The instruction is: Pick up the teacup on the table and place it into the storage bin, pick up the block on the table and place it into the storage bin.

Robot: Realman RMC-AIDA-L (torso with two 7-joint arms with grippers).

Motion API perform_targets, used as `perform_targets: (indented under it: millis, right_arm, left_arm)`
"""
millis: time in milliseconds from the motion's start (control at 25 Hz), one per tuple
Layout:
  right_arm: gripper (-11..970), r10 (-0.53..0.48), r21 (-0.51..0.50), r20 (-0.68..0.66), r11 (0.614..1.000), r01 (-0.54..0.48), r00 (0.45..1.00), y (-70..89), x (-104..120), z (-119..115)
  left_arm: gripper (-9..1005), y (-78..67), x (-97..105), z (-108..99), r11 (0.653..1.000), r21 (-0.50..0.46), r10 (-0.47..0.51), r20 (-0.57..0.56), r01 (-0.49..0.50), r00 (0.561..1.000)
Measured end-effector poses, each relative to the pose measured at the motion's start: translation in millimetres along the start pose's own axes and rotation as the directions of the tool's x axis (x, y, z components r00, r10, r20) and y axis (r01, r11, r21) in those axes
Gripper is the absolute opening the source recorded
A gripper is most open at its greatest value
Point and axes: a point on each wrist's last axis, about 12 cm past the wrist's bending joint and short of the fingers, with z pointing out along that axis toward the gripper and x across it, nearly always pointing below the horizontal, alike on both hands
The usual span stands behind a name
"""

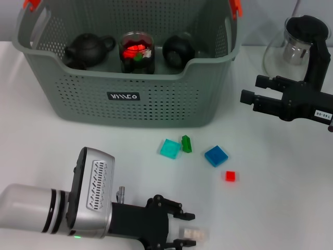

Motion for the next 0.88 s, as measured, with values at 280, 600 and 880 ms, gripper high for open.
perform_targets:
  millis: [280,600,880]
  right_arm:
    - [805,0.003,0.002,0.000,1.000,-0.003,1.000,-0.5,0,0]
    - [805,-0.001,0.005,0.003,1.000,0.001,1.000,-1.5,-3,1]
    - [804,-0.009,-0.004,0.002,1.000,0.009,1.000,-1.6,-6,4]
  left_arm:
    - [421,1.3,-2,2,1.000,0.019,0.018,-0.007,-0.018,1.000]
    - [202,3.7,-5,-1,0.999,0.026,0.018,0.012,-0.018,1.000]
    - [219,22.0,-28,-58,0.994,-0.055,-0.069,0.347,0.094,0.935]
